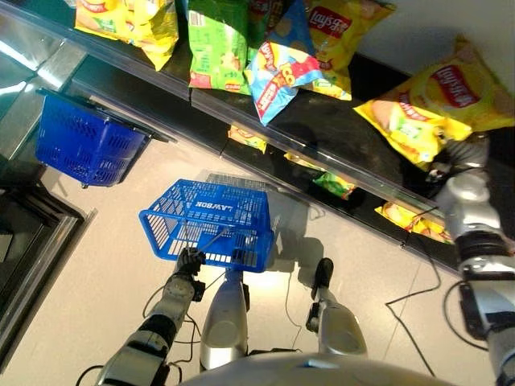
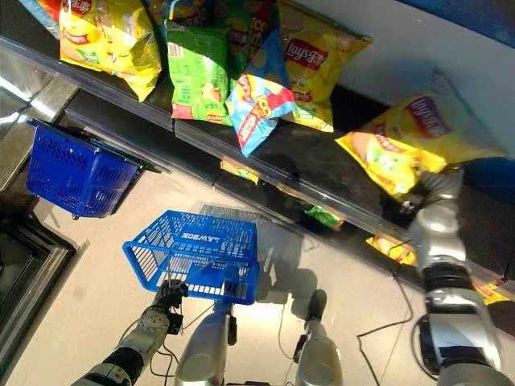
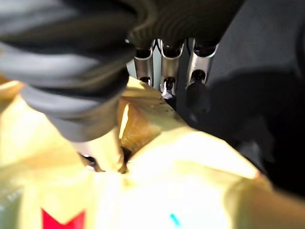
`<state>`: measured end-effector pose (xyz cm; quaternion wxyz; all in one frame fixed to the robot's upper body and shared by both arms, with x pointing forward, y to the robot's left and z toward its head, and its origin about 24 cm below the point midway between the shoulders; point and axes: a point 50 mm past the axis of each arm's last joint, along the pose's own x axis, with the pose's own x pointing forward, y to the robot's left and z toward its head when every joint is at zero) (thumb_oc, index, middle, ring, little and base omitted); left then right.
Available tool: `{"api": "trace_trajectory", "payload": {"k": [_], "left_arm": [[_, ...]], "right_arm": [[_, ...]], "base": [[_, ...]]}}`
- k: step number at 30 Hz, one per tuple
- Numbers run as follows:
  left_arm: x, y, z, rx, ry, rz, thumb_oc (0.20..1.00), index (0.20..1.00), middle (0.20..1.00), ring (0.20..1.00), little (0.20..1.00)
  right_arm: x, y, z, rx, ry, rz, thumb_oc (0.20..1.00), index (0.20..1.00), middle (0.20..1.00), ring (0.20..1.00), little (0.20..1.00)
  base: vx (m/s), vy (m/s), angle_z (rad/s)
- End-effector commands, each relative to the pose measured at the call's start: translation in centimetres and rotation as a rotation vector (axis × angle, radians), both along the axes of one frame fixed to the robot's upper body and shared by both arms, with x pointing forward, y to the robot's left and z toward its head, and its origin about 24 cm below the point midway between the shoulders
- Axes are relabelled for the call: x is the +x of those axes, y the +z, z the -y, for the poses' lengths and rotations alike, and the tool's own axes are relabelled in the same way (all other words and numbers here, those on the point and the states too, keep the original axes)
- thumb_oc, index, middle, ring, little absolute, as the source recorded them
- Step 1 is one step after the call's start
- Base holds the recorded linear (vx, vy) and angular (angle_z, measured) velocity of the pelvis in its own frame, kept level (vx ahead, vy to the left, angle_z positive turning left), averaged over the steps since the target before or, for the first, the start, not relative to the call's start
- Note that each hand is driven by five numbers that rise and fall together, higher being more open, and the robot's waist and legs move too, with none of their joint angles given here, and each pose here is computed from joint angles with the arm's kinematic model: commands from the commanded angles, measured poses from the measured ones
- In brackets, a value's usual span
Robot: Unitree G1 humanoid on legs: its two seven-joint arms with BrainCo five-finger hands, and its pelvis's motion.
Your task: Pick up the snacks into the basket
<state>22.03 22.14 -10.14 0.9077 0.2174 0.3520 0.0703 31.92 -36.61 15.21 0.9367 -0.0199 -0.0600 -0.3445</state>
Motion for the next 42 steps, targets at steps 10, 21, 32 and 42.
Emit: {"api": "trace_trajectory", "payload": {"k": [10, 21, 32, 42], "left_arm": [[-2.9, -1.4, -3.5, 0.071, 0.058, -0.163, 0.200, 0.200, 0.200, 0.200, 0.200], [-2.9, -1.5, -3.6, 0.013, 0.112, -0.161, 0.200, 0.200, 0.200, 0.200, 0.200], [-2.6, -0.7, -4.9, -0.008, 0.222, -0.080, 0.200, 0.200, 0.200, 0.200, 0.200], [3.1, 2.8, -3.3, -0.190, 0.356, 0.182, 0.200, 0.200, 0.200, 0.200, 0.200]], "right_arm": [[-3.2, 6.3, -3.2, -0.153, 0.375, 0.364, 0.200, 0.200, 0.200, 0.200, 0.200], [-8.2, -0.5, -12.2, -0.286, 0.841, 0.155, 0.200, 0.200, 0.200, 0.200, 0.200], [-10.0, -2.6, -14.3, -0.215, 1.004, 0.097, 0.200, 0.200, 0.200, 0.200, 0.200], [-9.0, -12.8, -12.7, -0.681, 0.932, -0.595, 0.200, 0.200, 0.200, 0.200, 0.200]], "base": [[0.02, -0.015, -0.07], [0.00, -0.009, -0.01], [0.00, -0.001, 0.00], [-0.02, -0.011, 0.00]]}}
